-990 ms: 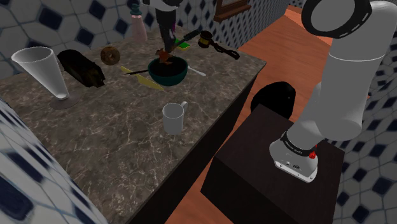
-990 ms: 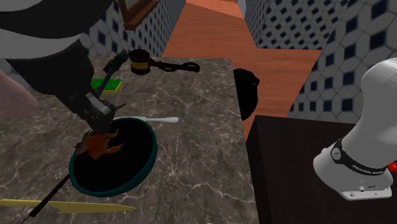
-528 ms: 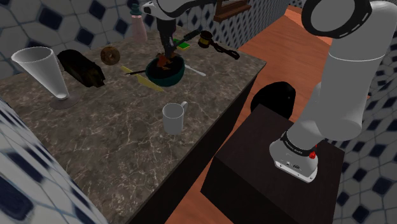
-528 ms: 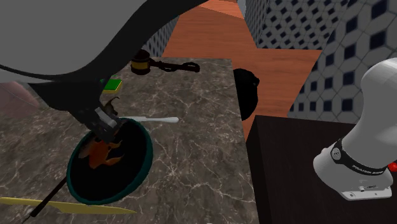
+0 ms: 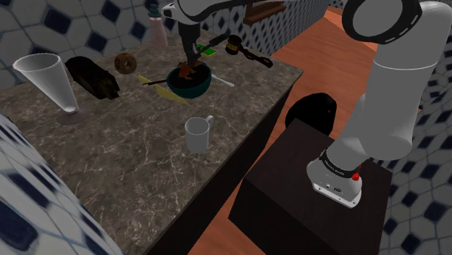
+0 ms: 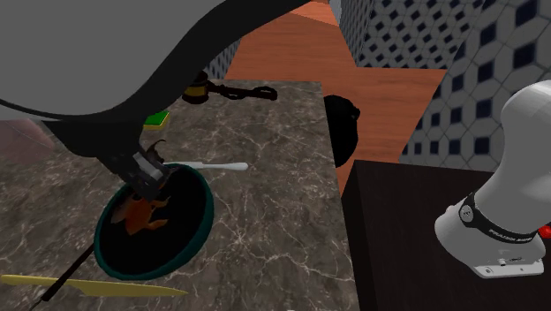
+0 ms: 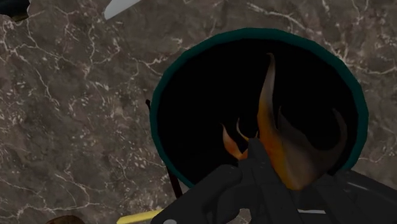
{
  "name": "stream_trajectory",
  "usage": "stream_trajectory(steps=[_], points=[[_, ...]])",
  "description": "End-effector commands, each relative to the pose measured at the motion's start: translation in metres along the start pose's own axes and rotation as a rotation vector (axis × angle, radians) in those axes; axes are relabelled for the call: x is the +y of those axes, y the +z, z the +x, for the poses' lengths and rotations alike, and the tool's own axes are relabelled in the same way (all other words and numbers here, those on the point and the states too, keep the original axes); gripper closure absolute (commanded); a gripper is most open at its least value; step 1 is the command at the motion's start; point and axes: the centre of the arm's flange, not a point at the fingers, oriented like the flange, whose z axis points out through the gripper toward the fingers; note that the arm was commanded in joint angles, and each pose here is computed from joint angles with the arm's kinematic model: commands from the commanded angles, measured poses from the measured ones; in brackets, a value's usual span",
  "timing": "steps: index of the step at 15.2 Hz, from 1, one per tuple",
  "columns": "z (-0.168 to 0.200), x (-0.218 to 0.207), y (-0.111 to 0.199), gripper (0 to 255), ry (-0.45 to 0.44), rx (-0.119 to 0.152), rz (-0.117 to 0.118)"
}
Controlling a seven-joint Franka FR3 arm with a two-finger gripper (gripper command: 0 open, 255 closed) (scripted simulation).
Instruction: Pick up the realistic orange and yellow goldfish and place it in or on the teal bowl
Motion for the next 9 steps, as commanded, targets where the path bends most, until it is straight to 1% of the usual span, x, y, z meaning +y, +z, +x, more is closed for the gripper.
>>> stream_trajectory(steps=[1, 6, 9], points=[[0.001, -0.002, 0.007, 0, -0.003, -0.007, 0.012], [0.001, -0.001, 0.008, 0, -0.002, -0.007, 0.012], [0.001, -0.001, -0.032, 0, -0.002, -0.007, 0.012]])
